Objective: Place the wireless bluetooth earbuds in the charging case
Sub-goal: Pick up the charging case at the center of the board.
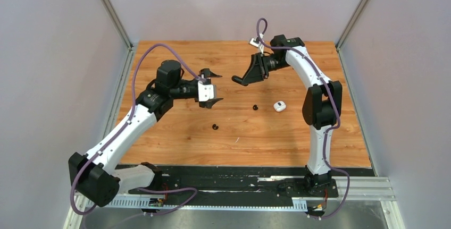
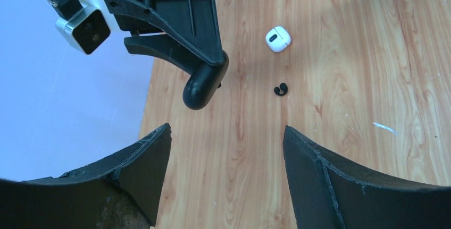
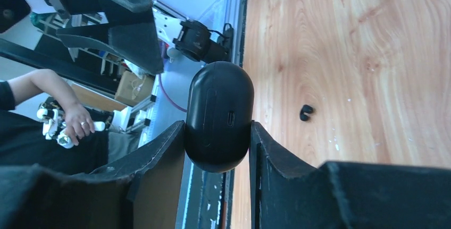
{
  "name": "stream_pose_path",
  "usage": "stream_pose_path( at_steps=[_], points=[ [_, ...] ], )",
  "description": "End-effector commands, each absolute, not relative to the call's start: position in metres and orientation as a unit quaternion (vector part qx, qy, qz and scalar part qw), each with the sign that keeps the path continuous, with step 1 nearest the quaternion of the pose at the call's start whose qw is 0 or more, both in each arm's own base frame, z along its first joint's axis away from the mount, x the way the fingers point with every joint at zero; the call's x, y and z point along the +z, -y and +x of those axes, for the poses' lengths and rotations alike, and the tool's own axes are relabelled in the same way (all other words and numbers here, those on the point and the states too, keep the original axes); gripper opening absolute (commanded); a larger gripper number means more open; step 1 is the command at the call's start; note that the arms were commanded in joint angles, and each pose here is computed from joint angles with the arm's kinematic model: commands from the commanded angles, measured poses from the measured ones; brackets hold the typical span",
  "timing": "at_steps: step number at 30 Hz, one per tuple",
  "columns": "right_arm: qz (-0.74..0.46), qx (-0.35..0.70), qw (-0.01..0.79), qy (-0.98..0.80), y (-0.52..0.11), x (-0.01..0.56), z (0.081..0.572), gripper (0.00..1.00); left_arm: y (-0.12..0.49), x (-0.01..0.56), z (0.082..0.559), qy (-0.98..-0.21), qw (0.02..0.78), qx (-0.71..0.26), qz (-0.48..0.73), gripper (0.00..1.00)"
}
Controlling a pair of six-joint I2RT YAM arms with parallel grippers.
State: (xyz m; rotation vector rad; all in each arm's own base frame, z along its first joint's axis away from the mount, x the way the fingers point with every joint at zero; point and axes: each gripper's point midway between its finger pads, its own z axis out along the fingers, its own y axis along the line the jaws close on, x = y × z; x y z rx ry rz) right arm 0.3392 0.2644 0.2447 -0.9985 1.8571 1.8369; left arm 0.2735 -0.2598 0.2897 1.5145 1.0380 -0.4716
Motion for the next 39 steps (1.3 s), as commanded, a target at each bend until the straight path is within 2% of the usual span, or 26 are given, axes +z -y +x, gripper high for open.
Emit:
stream_pose_path(
  at_steps=[1,4,8,12,30,34,36,39],
  points=[
    [-0.336,0.733,0.207,-0.554,-0.267,0.319,0.319,0.1,0.271,0.306,0.274,-0.445,0.564,-0.228,0.657,0.8],
    [-0.366,0.724,0.196,-0.55,-0.28,0.319,0.288,0.1,0.274,0.304,0.264,-0.471,0.525,-0.271,0.655,0.74],
    [-0.402,0.707,0.191,-0.549,-0.287,0.317,0.257,0.08,0.272,0.318,0.255,-0.466,0.554,-0.279,0.631,0.72],
    [-0.426,0.674,0.211,-0.566,-0.279,0.322,0.262,0.08,0.278,0.322,0.243,-0.435,0.582,-0.291,0.622,0.72],
    [-0.446,0.664,0.223,-0.558,-0.284,0.325,0.266,0.1,0.305,0.334,0.276,-0.399,0.588,-0.266,0.651,0.58],
    [-0.444,0.662,0.22,-0.562,-0.285,0.323,0.269,0.09,0.305,0.333,0.27,-0.38,0.584,-0.267,0.666,0.53],
    [-0.442,0.664,0.218,-0.562,-0.286,0.322,0.27,0.09,0.305,0.329,0.266,-0.373,0.576,-0.272,0.675,0.46],
    [-0.44,0.665,0.215,-0.564,-0.287,0.321,0.273,0.13,0.305,0.321,0.263,-0.378,0.563,-0.279,0.68,0.28]
  ],
)
